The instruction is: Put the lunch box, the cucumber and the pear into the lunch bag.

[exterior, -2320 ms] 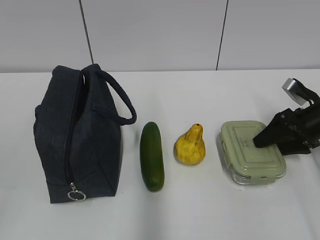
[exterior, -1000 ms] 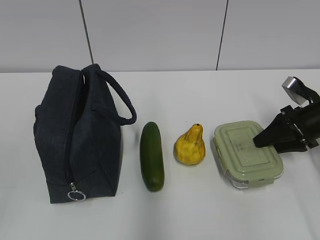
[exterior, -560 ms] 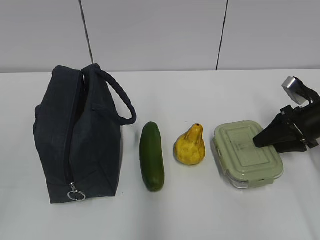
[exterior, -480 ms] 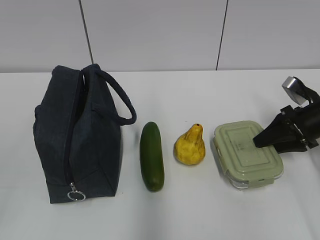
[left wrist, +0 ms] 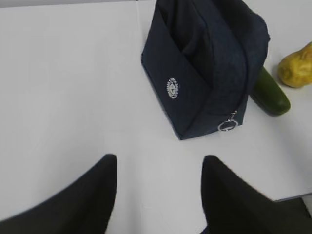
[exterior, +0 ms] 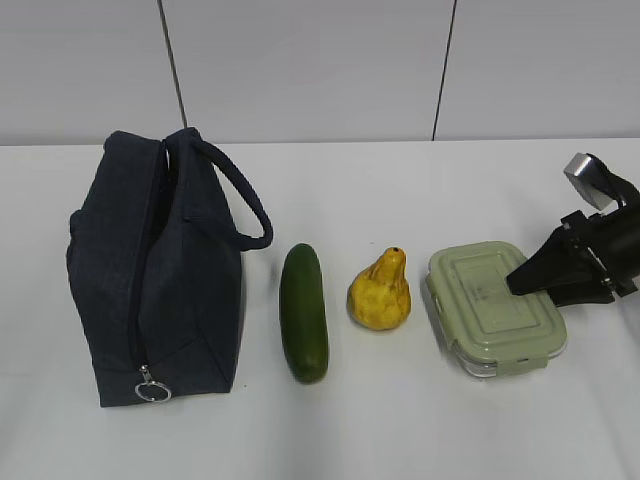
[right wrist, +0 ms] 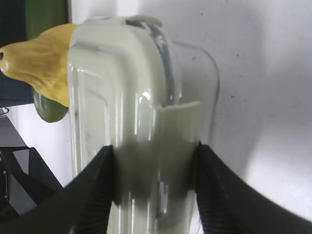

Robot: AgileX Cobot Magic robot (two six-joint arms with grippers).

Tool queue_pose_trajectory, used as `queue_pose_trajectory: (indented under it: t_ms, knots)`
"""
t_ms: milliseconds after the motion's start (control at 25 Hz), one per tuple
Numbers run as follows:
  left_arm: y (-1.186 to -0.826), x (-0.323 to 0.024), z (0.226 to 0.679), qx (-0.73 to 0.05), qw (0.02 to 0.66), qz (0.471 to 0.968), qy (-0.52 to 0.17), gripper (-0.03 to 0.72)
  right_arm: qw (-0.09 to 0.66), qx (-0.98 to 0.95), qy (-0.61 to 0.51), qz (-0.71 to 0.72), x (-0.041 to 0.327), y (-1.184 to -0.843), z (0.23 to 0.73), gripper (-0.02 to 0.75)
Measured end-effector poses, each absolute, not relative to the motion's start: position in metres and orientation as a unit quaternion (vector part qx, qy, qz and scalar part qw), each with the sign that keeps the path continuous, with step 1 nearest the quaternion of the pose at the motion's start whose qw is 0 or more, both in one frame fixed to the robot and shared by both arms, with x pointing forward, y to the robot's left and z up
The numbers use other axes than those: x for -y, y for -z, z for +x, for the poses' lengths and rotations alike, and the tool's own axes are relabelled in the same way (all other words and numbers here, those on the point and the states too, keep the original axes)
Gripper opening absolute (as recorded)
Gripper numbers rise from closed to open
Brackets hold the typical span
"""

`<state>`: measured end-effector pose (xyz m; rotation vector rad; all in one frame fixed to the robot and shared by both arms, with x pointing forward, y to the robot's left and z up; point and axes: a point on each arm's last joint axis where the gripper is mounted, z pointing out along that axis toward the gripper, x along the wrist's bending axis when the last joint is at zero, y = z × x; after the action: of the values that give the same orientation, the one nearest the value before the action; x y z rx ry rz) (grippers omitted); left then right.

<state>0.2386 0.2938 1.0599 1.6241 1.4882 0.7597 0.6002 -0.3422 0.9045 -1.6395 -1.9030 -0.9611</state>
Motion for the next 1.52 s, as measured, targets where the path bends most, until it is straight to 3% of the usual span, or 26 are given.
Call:
queue_pose_trajectory:
  t_ms: [320, 920, 1240, 1520]
  knots:
    - [-1.079, -0.277, 0.307, -0.611, 0.465, 0.6, -0.227, 0.342, 0.224, 0.69, 0.348, -0.594, 0.342, -0.905, 0.6, 0.359]
    - [-1.093, -0.258, 0.428, -0.634, 0.408, 0.645, -0.129, 0.342, 0.224, 0.689, 0.35, -0.594, 0.342, -0.905, 0.6, 0.359]
    - [-1.072, -0.25, 0.485, -0.656, 0.349, 0.666, -0.063, 0.342, 0.225, 0.689, 0.35, -0.594, 0.342, -0.905, 0.6, 0.359]
    - [-1.053, -0.243, 0.508, -0.647, 0.344, 0.68, -0.029, 0.33, 0.225, 0.689, 0.35, -0.594, 0.342, -0.905, 0.6, 0.359]
